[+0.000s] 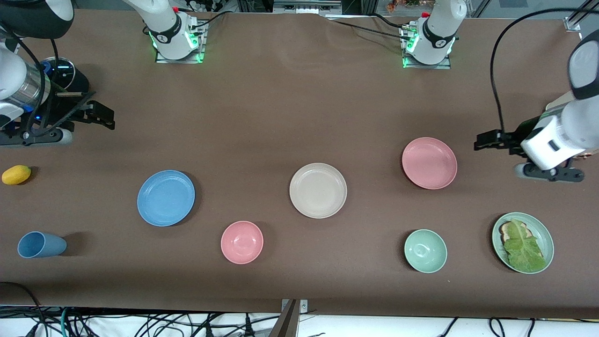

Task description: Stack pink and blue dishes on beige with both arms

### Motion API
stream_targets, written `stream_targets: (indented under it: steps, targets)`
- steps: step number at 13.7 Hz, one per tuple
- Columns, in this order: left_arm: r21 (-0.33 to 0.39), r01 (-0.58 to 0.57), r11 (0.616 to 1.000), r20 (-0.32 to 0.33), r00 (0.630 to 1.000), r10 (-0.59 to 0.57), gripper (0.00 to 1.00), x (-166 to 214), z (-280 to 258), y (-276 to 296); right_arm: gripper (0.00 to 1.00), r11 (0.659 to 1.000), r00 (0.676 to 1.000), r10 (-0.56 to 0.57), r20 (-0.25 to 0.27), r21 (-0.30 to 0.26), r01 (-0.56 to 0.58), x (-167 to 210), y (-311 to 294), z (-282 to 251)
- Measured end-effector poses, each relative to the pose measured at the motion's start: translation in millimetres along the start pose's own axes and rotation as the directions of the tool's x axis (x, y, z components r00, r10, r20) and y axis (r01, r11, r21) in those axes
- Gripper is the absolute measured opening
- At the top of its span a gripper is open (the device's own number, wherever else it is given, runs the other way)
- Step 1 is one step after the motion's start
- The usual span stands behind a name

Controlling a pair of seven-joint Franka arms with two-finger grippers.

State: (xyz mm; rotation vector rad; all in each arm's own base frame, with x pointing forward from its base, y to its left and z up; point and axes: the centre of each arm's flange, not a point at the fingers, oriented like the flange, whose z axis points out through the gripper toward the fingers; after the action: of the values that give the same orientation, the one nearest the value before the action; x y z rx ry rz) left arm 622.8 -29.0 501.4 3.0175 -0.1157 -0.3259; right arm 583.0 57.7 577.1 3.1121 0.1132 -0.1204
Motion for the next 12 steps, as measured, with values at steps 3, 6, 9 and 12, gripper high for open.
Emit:
stream_targets:
  steps: [3, 6, 9, 12]
  targets:
    - [-0.005, 0.006, 1.000, 0.052, 0.999, -0.005, 1.00, 15.1, 30.8, -4.7, 1.00, 1.000, 1.000, 0.000, 0.000, 0.000, 0.000, 0.0, 0.1, 0.1]
    - [-0.013, 0.035, 0.999, 0.110, 0.993, -0.033, 1.00, 28.5, 65.0, -23.6, 1.00, 1.000, 1.000, 0.000, 0.000, 0.000, 0.000, 0.0, 0.2, 0.1]
    - [-0.029, 0.101, 0.994, 0.174, 0.980, -0.095, 1.00, 40.5, 108.6, -68.6, 1.00, 1.000, 1.000, 0.001, 0.000, 0.000, -0.001, 0.0, 0.4, 0.1]
    - [-0.040, 0.149, 0.988, 0.171, 0.975, -0.140, 1.00, 48.9, 141.7, -102.7, 1.00, 1.000, 1.000, 0.001, -0.002, 0.000, -0.001, 0.2, 0.4, -0.2]
